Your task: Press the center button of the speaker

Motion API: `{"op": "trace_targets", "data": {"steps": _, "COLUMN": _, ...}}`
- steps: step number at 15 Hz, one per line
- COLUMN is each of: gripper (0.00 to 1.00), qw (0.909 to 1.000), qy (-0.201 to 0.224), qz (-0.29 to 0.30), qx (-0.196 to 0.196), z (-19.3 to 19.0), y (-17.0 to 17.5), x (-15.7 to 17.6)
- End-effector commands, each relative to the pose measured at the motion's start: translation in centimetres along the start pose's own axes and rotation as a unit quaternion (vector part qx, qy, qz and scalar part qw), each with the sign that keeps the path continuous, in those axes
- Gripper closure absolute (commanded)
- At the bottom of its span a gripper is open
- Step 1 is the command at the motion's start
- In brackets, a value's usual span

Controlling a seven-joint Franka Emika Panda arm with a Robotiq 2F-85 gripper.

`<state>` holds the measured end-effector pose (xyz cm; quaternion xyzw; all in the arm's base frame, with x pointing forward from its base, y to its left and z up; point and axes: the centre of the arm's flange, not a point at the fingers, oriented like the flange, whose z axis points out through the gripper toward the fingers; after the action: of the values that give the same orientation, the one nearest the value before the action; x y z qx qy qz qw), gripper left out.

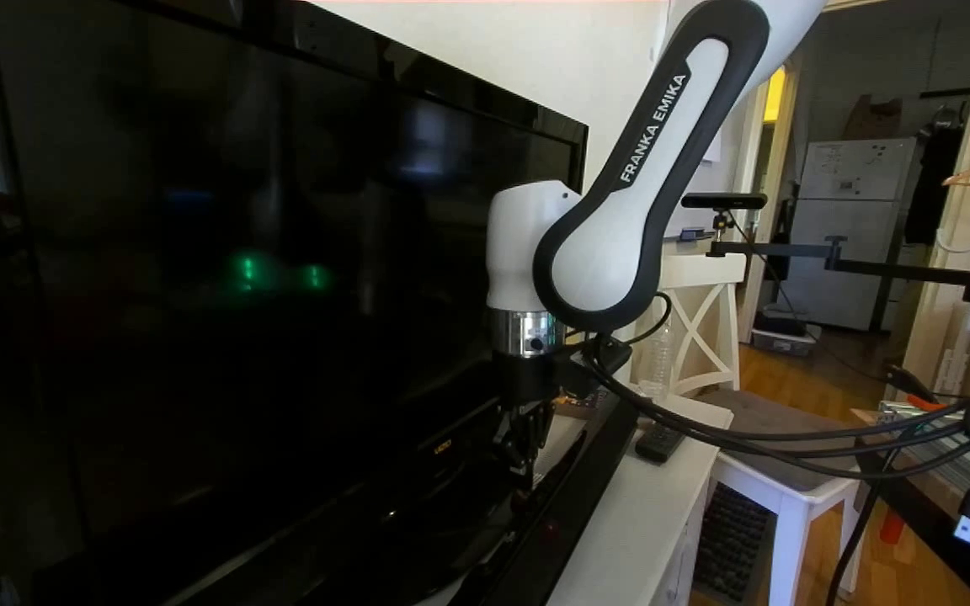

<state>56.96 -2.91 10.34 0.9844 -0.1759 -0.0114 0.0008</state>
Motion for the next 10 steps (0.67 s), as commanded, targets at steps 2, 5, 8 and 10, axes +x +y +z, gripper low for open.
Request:
{"op": "trace_targets", "data": {"steps": 2, "gripper": 1.00, "qw": 0.9999, "qy": 0.008, "qz": -0.001, "qx": -0.009, "z": 0.92, "y": -0.88, "x": 0.61}}
{"op": "trace_targets", "data": {"steps": 5, "gripper": 1.00, "qw": 1.0000, "qy": 0.002, "qz": -0.004, "qx": -0.009, "z": 1.05, "y": -1.12, "x": 0.50}}
{"op": "trace_targets", "data": {"steps": 8, "gripper": 1.00, "qw": 1.0000, "qy": -0.002, "qz": -0.003, "qx": -0.009, "z": 1.14, "y": -1.20, "x": 0.51}}
{"op": "trace_targets", "data": {"steps": 10, "gripper": 1.00, "qw": 0.9999, "qy": -0.003, "qz": -0.003, "qx": -0.009, "z": 1.32, "y": -1.24, "x": 0.56}}
